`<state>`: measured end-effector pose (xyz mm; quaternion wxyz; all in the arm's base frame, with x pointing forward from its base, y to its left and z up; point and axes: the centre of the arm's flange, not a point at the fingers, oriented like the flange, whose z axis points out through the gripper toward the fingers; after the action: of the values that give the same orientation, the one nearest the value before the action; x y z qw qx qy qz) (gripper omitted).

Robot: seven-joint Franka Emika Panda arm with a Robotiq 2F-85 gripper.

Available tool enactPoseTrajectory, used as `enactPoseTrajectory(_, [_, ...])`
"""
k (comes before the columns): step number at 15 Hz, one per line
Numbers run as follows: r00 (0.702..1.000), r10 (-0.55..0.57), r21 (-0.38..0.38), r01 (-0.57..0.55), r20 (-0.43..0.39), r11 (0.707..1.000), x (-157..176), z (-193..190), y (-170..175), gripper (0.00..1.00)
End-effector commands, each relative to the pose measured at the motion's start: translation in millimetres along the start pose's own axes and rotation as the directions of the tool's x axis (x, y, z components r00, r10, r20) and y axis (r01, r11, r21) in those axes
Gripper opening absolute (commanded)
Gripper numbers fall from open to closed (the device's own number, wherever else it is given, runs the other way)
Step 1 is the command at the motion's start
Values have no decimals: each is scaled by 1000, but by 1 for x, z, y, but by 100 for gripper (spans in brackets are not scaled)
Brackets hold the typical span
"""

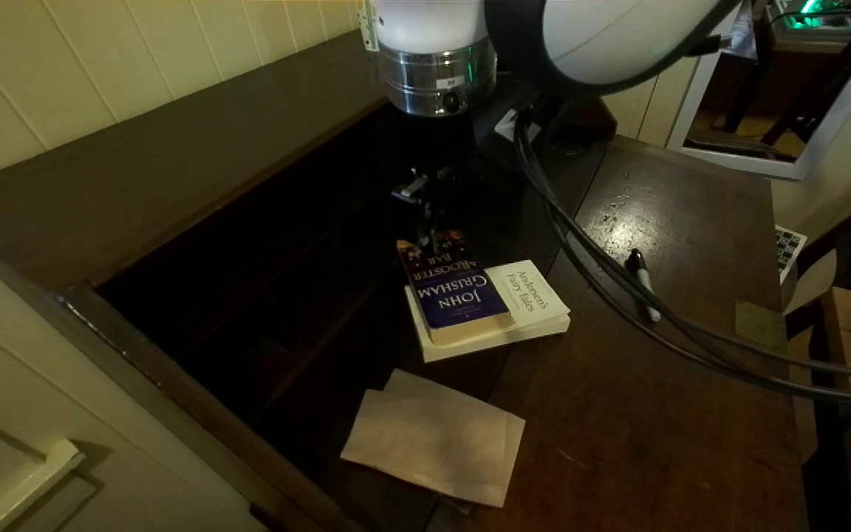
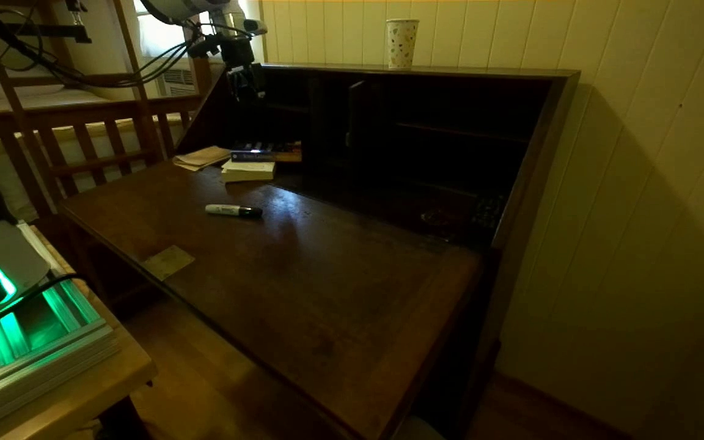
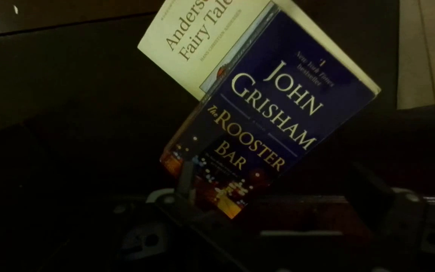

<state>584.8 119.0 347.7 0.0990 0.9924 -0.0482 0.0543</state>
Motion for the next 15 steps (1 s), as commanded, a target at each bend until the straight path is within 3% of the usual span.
enactPoseTrajectory(1, [997,57,88,-53,-45,995,-3,21,17,100])
enactPoseTrajectory(7, [984,164,176,-149,-72,973,3,53,33,100])
enactPoseTrajectory(11, [975,214,193,-199,-56,961,6,65,41,99])
enactPoseTrajectory(12, [974,222,196,-208,-53,958,6,67,43,96])
enactPoseTrajectory(15, [969,243,204,-232,-34,951,8,72,47,63])
